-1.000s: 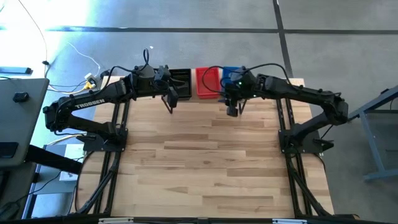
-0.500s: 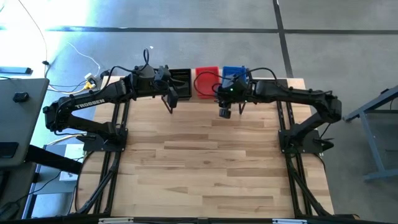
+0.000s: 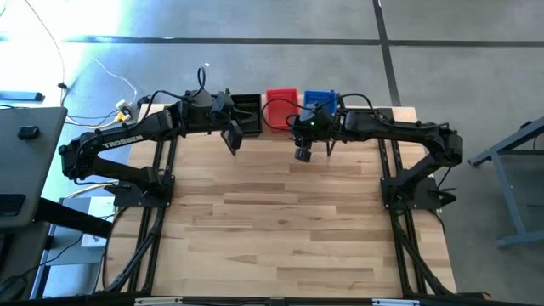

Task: Stack baskets on shelf by color
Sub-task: Adjust the stacked red bins on the shelf, then return to Home Position

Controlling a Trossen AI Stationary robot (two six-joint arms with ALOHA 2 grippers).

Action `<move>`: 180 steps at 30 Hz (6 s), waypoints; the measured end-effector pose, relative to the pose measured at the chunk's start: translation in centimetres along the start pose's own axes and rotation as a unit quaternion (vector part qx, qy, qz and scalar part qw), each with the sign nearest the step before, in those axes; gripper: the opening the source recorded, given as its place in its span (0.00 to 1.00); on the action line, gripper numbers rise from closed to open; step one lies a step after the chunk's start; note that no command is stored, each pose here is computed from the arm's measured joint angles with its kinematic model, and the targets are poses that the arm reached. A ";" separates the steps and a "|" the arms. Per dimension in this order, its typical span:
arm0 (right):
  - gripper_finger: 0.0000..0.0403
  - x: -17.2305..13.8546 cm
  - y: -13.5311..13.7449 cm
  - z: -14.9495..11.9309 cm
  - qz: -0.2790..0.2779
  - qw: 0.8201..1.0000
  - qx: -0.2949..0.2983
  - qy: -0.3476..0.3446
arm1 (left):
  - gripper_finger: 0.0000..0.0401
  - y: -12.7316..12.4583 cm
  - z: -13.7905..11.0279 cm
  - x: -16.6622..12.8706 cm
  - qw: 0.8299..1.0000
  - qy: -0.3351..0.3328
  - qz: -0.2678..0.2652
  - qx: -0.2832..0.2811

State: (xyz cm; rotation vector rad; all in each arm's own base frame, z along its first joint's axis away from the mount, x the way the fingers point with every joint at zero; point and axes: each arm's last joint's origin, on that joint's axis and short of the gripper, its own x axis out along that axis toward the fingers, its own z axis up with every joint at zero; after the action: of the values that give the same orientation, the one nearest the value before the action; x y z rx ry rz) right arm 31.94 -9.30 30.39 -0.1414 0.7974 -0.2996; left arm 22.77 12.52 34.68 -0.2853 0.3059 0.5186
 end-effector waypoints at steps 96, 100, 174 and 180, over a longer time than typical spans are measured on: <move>0.30 -20.3 2.8 -16.6 0.044 0.947 0.165 -0.270 | 0.31 1.2 -23.5 -6.9 0.994 -0.094 -0.048 -0.041; 0.30 -17.7 3.8 -18.6 0.065 0.944 0.165 -0.280 | 0.32 1.2 -23.5 -6.9 0.993 -0.095 -0.049 -0.042; 0.30 -9.0 7.1 -26.0 0.121 0.931 0.224 -0.261 | 0.32 1.2 -23.5 -6.9 0.993 -0.096 -0.049 -0.042; 0.30 -9.0 7.1 -26.0 0.121 0.931 0.224 -0.261 | 0.32 1.2 -23.5 -6.9 0.993 -0.096 -0.049 -0.042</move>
State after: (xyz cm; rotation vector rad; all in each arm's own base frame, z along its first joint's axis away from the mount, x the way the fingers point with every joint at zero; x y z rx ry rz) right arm 8.72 -0.01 16.83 0.2982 0.1976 -0.1896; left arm 11.48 2.45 15.41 -0.3270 0.0840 0.4592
